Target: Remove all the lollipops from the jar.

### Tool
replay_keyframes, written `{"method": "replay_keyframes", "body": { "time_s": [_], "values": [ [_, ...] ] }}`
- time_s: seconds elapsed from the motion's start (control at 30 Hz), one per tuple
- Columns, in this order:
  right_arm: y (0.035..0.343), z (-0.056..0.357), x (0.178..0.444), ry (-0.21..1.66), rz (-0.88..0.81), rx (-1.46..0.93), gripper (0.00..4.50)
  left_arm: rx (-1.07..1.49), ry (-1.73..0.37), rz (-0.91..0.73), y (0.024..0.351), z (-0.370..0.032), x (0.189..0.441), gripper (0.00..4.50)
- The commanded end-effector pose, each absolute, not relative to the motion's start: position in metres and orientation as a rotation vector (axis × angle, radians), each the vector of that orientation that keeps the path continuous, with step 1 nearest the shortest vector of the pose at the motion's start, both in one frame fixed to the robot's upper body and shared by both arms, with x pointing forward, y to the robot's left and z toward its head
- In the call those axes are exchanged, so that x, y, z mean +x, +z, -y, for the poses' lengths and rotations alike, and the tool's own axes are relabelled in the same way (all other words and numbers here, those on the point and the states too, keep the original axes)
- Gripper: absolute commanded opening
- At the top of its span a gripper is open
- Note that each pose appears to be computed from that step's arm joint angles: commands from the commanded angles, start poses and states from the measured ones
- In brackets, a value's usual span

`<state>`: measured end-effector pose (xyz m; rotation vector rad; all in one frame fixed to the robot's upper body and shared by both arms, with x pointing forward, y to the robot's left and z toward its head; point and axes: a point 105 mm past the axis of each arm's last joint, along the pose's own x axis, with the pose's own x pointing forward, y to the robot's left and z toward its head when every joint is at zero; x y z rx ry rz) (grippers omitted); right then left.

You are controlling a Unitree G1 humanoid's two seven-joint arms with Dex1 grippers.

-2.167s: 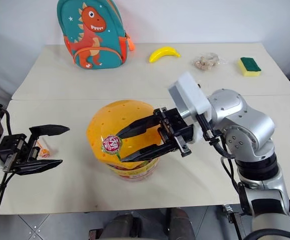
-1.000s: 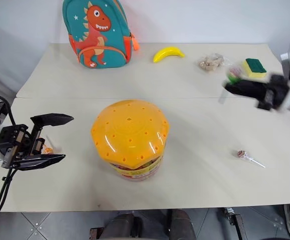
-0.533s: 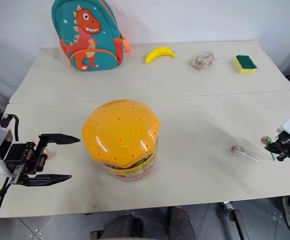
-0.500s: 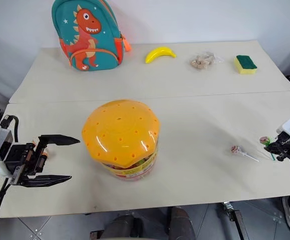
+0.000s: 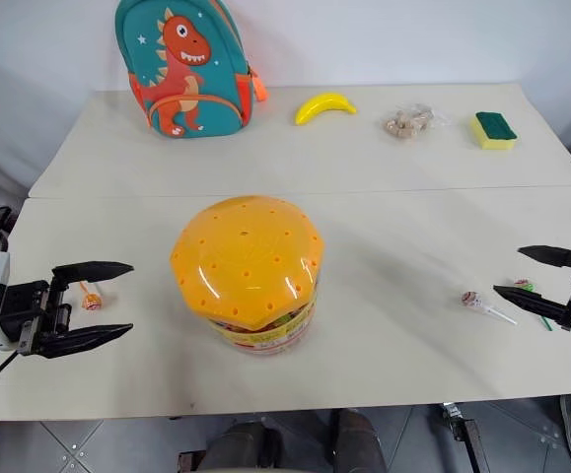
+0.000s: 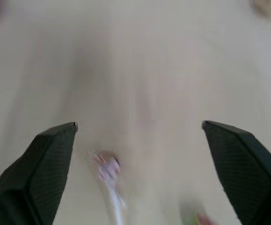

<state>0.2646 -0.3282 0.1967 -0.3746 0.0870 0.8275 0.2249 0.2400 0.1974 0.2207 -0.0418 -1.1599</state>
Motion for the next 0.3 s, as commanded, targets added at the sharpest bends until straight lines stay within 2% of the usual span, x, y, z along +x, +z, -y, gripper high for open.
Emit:
{"method": "replay_keyframes", "body": {
  "time_s": [0.03,0.17,0.3],
  "values": [
    [0.218,0.284,0.254,0.989,0.064,-0.404,4.48,0.265,-1.066,0.062,0.203,-0.25,0.23,4.5],
    [0.221,0.227,0.244,1.166,0.216,-0.448,4.48,0.325,-1.005,0.095,0.204,-0.253,0.239,4.5],
    [0.215,0.197,0.238,1.241,0.314,-0.519,4.48,0.351,-0.984,0.119,0.204,-0.252,0.246,4.5]
  ]
}}
